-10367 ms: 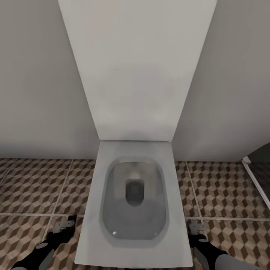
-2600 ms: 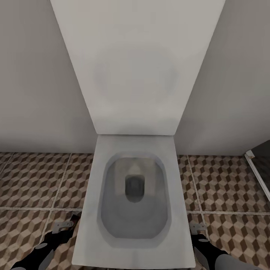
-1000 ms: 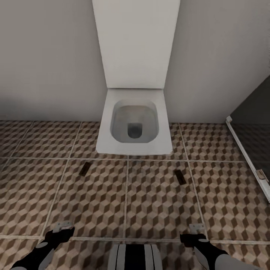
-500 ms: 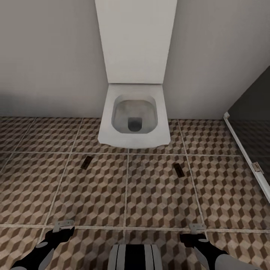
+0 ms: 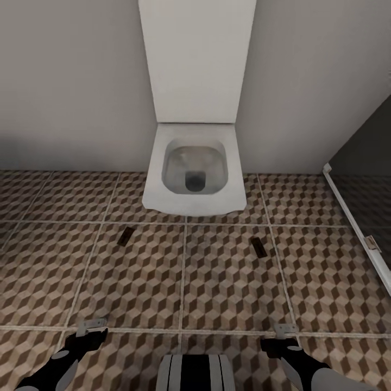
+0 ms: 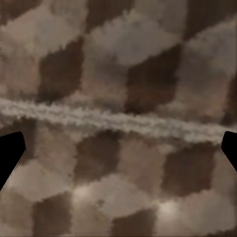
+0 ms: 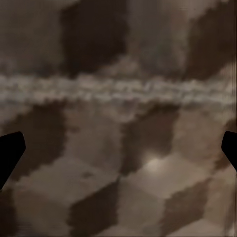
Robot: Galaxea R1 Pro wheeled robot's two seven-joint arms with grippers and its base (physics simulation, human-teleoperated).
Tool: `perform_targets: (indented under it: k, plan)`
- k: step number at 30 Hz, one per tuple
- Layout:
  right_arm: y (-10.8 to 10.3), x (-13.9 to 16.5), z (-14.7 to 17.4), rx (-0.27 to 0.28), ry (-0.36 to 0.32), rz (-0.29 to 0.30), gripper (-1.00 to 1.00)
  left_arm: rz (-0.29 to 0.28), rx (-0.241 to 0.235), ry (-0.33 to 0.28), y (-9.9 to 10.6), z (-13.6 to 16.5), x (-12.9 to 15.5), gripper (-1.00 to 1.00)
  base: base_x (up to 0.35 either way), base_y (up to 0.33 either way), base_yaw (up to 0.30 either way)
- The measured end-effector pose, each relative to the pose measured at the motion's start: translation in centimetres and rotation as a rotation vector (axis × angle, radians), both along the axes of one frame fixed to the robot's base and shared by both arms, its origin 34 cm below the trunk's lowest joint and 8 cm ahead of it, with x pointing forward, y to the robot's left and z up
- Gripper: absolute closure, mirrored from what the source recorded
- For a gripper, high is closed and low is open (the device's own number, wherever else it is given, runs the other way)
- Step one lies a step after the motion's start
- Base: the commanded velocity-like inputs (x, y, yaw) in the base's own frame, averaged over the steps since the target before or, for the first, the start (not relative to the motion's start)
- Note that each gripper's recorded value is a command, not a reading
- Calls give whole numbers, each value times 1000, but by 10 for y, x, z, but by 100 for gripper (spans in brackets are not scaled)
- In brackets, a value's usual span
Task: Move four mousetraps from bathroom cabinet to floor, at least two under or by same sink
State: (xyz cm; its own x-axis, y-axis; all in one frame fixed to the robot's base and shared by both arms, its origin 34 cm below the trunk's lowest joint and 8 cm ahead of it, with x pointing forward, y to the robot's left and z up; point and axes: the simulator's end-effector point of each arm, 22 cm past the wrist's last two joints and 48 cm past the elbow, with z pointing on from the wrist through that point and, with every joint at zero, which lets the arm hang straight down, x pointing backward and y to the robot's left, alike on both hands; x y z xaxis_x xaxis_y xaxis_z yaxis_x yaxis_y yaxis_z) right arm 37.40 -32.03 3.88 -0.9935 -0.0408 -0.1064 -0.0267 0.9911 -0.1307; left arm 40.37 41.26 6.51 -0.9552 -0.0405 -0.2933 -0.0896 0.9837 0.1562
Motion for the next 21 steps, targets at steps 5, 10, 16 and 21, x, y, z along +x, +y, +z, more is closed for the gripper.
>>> perform_targets:
  k: [5, 10, 16, 21]
  plan:
    - [0, 9, 7, 0, -20, 0, -100, 0, -1, -16, 0, 7, 7, -100, 0, 0, 0]
    - [0, 18, 13, 0, -41, 0, -100, -1, -4, -32, -1, 14, 15, -100, 0, 0, 0]
    - [2, 31, 22, 3, -74, 3, -100, -1, -6, -55, -2, 22, 25, -100, 0, 0, 0]
    - [3, 42, 29, 4, -104, 5, -100, 1, -5, -75, -1, 30, 33, -100, 0, 0, 0]
